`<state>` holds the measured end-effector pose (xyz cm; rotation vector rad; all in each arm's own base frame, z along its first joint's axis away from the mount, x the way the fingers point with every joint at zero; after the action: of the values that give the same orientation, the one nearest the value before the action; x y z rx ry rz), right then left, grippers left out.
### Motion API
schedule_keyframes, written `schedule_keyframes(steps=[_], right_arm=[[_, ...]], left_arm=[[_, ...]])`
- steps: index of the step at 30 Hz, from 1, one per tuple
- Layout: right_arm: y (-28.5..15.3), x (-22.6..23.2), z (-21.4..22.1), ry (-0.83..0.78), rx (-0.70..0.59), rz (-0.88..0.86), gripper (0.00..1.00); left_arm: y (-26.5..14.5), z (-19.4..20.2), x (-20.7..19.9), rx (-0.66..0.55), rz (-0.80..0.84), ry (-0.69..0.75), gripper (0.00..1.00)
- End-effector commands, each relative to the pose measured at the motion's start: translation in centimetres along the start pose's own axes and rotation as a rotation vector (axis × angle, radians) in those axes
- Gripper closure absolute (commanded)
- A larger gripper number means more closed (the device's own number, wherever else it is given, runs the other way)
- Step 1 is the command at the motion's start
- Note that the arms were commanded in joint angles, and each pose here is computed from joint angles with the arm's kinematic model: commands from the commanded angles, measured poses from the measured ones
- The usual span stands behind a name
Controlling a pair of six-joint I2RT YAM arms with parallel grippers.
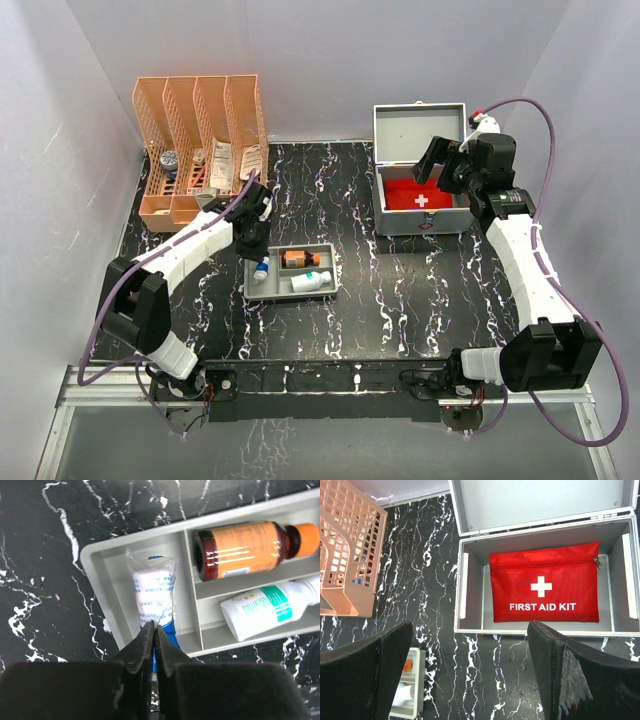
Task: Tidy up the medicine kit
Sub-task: Place the pill bottle in the medicine box compartment.
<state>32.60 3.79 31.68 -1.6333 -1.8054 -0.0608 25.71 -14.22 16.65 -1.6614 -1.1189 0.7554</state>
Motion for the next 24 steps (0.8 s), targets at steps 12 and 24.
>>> schedule_keyframes(steps=[12, 24], right_arm=[[-0.5, 1.6, -2.6, -0.011, -0.044, -0.040, 0.02], [-0.6, 1.3, -1.9, -0.013, -0.038, -0.049, 0.02]], left_arm=[[1.6, -0.1, 0.4, -0.059, -0.102, -0.141, 1.00], [1.4, 2.0, 0.4, 0.034, -0.079, -0.076, 0.90]])
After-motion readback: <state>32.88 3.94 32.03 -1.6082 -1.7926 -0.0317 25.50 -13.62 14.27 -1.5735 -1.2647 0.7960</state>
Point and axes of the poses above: each gripper's point midway between its finger pads, its own y axis out along the fingers, its own x axis along the line the jaws close on, z = x × y, the point moved 8 cm from there along -y, back along the fingers, and after that the axes turned 12 degrees about y, right-handed, at the moved point
